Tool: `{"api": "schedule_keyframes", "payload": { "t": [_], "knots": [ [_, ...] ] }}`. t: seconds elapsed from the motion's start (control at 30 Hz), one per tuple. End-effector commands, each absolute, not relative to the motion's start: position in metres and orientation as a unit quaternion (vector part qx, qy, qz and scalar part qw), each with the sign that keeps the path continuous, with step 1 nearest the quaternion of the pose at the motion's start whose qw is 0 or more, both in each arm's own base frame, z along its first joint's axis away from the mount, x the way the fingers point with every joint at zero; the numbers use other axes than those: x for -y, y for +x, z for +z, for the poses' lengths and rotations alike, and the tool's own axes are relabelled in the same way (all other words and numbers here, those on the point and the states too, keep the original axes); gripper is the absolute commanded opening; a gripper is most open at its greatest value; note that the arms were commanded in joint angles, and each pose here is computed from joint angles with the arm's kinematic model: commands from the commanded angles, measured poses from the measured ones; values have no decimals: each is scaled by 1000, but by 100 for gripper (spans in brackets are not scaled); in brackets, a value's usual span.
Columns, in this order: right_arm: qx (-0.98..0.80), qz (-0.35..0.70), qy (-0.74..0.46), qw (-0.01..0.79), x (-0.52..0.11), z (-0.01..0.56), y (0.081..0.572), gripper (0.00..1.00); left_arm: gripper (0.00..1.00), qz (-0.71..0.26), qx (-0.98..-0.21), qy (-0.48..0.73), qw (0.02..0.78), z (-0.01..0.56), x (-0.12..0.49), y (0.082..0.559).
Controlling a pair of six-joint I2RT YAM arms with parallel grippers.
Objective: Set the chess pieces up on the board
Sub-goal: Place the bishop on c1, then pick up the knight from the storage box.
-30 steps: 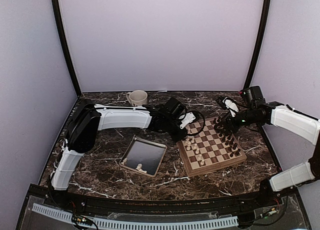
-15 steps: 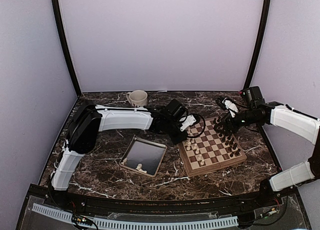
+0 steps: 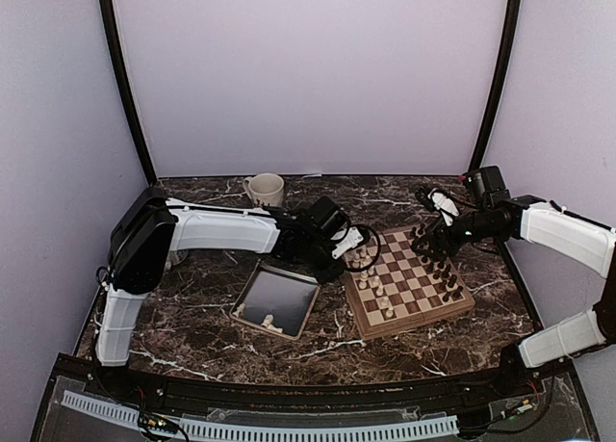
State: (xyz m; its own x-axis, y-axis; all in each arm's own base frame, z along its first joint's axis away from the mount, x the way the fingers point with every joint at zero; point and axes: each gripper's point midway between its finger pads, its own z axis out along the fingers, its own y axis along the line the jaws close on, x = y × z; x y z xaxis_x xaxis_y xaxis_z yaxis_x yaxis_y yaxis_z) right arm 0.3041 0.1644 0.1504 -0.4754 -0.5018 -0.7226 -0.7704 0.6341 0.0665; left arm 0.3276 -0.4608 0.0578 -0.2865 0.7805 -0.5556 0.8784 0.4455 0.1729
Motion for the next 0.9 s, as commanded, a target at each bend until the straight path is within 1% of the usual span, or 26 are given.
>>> {"api": "schedule_keyframes", "payload": {
  "t": [0.0, 0.13, 0.23, 0.3, 0.43, 0.47, 0.5, 0.53, 0.57, 0.6, 0.63, 0.67, 0.7, 0.73, 0.8, 0.87],
  "knots": [
    [-831, 205, -383, 347, -166, 153, 303, 72, 32, -80, -806, 496, 312, 95, 435, 315],
    [-821, 224, -395, 345, -172, 155, 298, 73, 32, -86, -819, 480, 301, 98, 412, 298],
    [-820, 234, -401, 335, -175, 153, 297, 68, 32, -82, -832, 466, 291, 96, 392, 288],
    [-819, 232, -406, 332, -176, 154, 299, 63, 32, -74, -839, 456, 287, 97, 378, 283],
    [-809, 221, -422, 343, -183, 177, 308, 56, 31, -36, -851, 414, 321, 115, 344, 290],
    [-805, 215, -425, 353, -184, 186, 311, 55, 40, -38, -852, 403, 331, 121, 338, 290],
    [-800, 209, -428, 365, -185, 197, 314, 55, 59, -49, -855, 391, 338, 125, 333, 290],
    [-795, 200, -429, 379, -186, 208, 318, 55, 74, -72, -857, 384, 336, 126, 331, 288],
    [-792, 190, -428, 393, -185, 217, 322, 55, 77, -90, -862, 381, 322, 123, 326, 286],
    [-789, 179, -425, 407, -183, 227, 327, 55, 75, -108, -867, 381, 303, 121, 324, 282],
    [-788, 164, -418, 422, -180, 235, 332, 55, 66, -122, -870, 386, 282, 118, 323, 277],
    [-789, 147, -408, 435, -176, 240, 338, 55, 61, -124, -873, 390, 265, 114, 318, 271],
    [-792, 129, -395, 447, -170, 244, 344, 56, 58, -122, -877, 392, 249, 110, 313, 266],
    [-796, 117, -381, 456, -166, 246, 351, 57, 56, -117, -882, 392, 236, 106, 308, 261],
    [-816, 119, -340, 452, -155, 237, 360, 69, 54, -105, -895, 377, 213, 101, 296, 253],
    [-832, 150, -326, 423, -154, 219, 363, 75, 53, -98, -910, 355, 190, 96, 286, 245]
  ]
}}
